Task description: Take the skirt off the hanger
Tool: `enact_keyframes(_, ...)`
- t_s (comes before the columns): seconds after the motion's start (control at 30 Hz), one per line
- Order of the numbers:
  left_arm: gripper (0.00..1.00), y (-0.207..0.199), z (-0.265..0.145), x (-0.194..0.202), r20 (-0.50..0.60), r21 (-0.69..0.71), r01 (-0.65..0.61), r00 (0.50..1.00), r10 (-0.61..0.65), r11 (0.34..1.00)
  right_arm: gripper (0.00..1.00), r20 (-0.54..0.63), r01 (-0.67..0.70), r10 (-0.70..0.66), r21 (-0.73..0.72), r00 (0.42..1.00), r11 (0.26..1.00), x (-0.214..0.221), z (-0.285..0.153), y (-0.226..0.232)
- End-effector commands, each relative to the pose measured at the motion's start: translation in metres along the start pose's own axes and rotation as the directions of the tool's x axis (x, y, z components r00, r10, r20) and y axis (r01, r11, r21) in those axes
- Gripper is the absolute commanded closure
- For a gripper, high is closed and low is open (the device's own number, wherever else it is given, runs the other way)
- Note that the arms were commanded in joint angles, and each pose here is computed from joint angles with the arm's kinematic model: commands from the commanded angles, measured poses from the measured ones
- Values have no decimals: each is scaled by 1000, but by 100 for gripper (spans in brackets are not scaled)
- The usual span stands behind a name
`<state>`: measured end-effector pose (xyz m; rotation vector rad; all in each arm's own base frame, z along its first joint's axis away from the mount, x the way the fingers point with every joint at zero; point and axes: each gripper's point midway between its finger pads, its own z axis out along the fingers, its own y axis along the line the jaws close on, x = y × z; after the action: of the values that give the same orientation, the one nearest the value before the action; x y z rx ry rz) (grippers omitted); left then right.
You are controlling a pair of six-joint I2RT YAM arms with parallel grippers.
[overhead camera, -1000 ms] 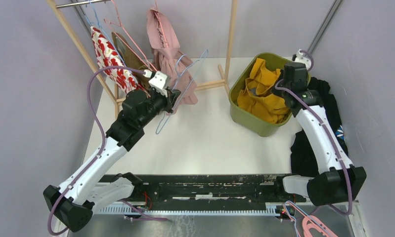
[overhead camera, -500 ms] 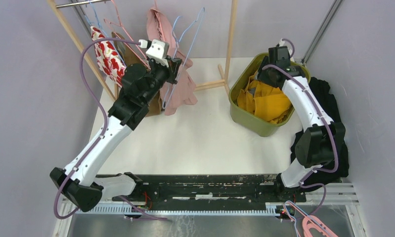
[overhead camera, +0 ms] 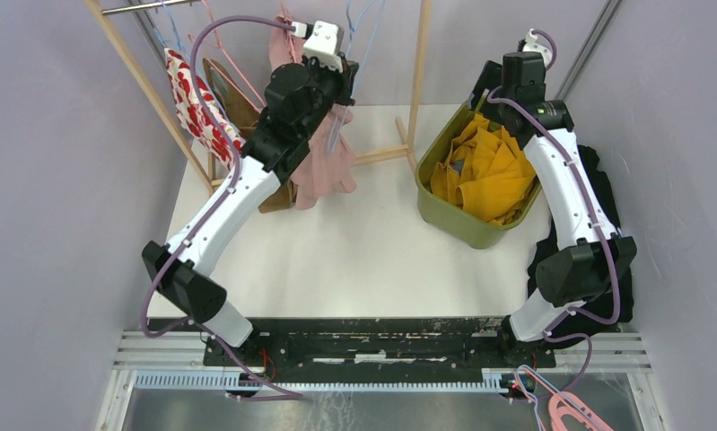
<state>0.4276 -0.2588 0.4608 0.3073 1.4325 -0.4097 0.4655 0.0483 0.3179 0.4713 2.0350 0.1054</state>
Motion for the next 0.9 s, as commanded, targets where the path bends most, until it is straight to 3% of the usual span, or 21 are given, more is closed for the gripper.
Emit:
enact_keyframes(0.0, 97, 3, 16, -57, 164, -42, 46, 986, -38, 998, 13, 92, 0, 4, -41, 996, 999, -33, -14, 15)
enact_keyframes(0.33, 97, 14, 68, -37, 140, -120, 157, 980, -140, 980, 12, 98, -1, 9, -87, 995, 996, -34, -27, 24)
enact_keyframes(0.37, 97, 14, 70, -35, 137, -119, 163, 980, -147, 979, 2, 103, 3, 6, -87, 995, 996, -35, -30, 24)
enact_keyframes(0.4, 97, 15, 71, -32, 133, -121, 167, 980, -151, 978, 0, 107, 10, -1, -83, 994, 996, -34, -32, 24)
enact_keyframes(0.6, 97, 20, 70, -3, 89, -142, 182, 981, -171, 973, 0, 102, 38, -29, -84, 994, 996, -22, -38, 23)
enact_keyframes(0.87, 97, 32, 81, -6, 120, -169, 200, 976, -182, 965, 0, 92, 61, -53, -85, 994, 995, -13, -40, 26)
